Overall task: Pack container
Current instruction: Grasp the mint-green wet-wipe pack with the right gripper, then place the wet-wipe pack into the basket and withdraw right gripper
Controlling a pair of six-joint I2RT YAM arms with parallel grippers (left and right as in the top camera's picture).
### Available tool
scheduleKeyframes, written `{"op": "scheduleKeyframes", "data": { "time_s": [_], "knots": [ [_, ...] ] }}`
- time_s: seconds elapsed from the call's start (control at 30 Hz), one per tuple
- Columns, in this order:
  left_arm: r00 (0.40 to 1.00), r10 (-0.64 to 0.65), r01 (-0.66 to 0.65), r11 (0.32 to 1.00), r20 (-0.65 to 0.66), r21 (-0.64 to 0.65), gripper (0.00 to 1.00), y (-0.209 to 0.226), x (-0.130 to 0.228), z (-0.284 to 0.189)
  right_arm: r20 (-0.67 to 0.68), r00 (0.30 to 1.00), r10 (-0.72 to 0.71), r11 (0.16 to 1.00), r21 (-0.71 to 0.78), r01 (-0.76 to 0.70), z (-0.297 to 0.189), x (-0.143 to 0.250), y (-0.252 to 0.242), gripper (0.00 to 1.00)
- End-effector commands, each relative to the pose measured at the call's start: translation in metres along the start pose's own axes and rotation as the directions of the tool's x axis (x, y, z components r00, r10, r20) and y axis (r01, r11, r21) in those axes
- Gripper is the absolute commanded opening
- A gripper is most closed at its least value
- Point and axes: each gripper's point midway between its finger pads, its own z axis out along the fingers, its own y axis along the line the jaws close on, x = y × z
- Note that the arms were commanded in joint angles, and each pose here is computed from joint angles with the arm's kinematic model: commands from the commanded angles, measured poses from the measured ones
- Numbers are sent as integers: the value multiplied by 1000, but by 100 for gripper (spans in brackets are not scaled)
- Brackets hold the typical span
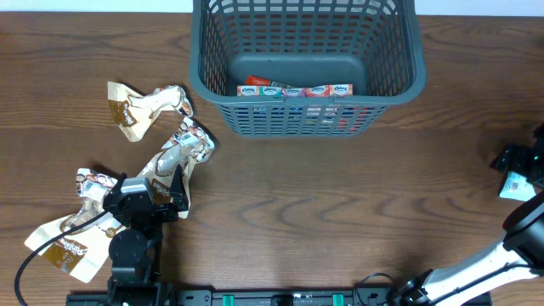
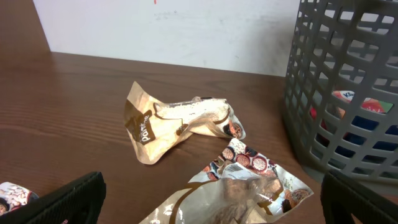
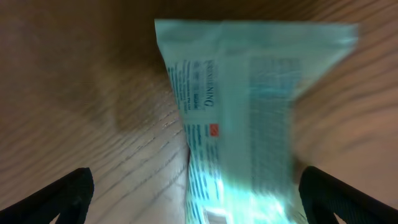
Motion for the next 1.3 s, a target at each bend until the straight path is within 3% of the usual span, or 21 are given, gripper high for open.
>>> {"op": "scheduleKeyframes", "data": {
  "time_s": [0.0, 0.1, 0.17, 0.27, 0.33, 0.6, 0.8, 0.93, 1.0, 1.13, 1.23, 1.27],
  "knots": [
    [1000, -2, 2, 1000, -13, 6, 99, 0, 6, 1, -57, 998, -9, 1000, -25, 8, 22, 13, 2, 94],
    [1000, -2, 2, 1000, -12, 6, 99, 0, 6, 1, -71, 997, -10, 1000, -31, 8, 30, 15, 3, 88],
    [1000, -2, 2, 1000, -12, 6, 99, 0, 6, 1, -75, 997, -7, 999, -43, 3, 33, 16, 5, 76],
    [1000, -2, 2, 1000, -12, 6, 99, 0, 6, 1, -62, 998, -6, 997, -81, 1, 33, 14, 12, 29],
    [1000, -2, 2, 1000, -12, 6, 99, 0, 6, 1, -56, 998, -7, 995, -103, 1, 32, 13, 16, 3],
    [1000, -2, 2, 1000, -13, 7, 98, 0, 6, 1, 27, 999, -30, 978, -204, 35, 8, -9, 54, 1],
    [1000, -2, 2, 1000, -13, 11, 99, -1, 6, 1, 278, 939, -202, 949, -181, 258, -87, -71, 119, 1],
    [1000, -2, 2, 1000, -13, 15, 99, -2, 6, 1, 510, 795, -330, 894, -100, 436, -189, -110, 184, 1],
    [1000, -2, 2, 1000, -13, 15, 99, -2, 6, 1, 616, 677, -403, 841, -43, 539, -242, -118, 223, 1],
    [1000, -2, 2, 1000, -13, 14, 99, -2, 6, 1, 742, 368, -561, 656, 127, 744, -329, -104, 307, 1],
    [1000, -1, 2, 1000, -13, 14, 99, -2, 6, 1, 747, 114, -655, 447, 261, 856, -363, -70, 369, 1],
    [1000, -1, 2, 1000, -13, 14, 99, -2, 6, 1, 740, 70, -669, 402, 281, 871, -365, -62, 379, 1]
  ]
}}
